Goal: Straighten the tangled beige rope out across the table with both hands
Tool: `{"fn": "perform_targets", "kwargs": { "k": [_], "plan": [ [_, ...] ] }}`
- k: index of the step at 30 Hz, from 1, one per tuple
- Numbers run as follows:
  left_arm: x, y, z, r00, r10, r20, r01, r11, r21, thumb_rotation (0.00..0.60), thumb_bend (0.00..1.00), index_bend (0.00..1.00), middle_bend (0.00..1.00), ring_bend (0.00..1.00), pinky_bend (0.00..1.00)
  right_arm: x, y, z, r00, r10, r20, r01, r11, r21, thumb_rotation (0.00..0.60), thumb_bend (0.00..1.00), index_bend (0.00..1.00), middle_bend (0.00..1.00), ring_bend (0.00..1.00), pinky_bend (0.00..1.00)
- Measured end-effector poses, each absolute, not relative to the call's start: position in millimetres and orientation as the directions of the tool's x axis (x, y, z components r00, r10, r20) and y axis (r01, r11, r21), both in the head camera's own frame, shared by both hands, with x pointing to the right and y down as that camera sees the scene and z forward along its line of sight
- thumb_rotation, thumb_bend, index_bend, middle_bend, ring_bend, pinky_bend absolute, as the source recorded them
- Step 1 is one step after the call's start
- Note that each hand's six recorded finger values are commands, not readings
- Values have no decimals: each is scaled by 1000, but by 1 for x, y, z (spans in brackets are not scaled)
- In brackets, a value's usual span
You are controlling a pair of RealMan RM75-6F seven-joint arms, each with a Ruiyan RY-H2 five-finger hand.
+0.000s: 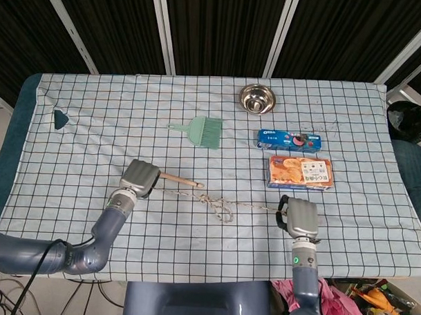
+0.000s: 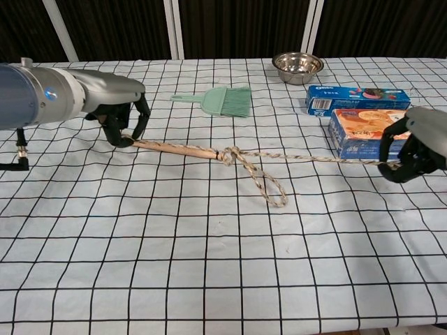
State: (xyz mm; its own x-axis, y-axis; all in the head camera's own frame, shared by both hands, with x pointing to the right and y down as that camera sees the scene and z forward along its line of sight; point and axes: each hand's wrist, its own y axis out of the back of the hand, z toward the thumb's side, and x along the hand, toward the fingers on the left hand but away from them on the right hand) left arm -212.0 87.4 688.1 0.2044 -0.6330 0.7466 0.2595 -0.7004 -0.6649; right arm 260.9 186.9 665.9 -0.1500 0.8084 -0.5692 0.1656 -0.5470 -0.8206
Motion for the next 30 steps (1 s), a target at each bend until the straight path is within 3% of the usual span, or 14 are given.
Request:
{"fn": "perform_targets", "kwargs": {
  "k": [14,30],
  "plan": [
    [-290,83,669,142,-655,742,207,-714,-669,600,483,636,1000,914,807,356,172,631,-262,823,-503,126,-488,-864,600,466,662,942,1000,1000],
    [-345,96,687,114,-651,751,173,-731,-660,600,483,636,1000,915,807,431,183,648,-351,770,-532,122,-526,-841,600,466,662,942,1000,1000]
  ]
}}
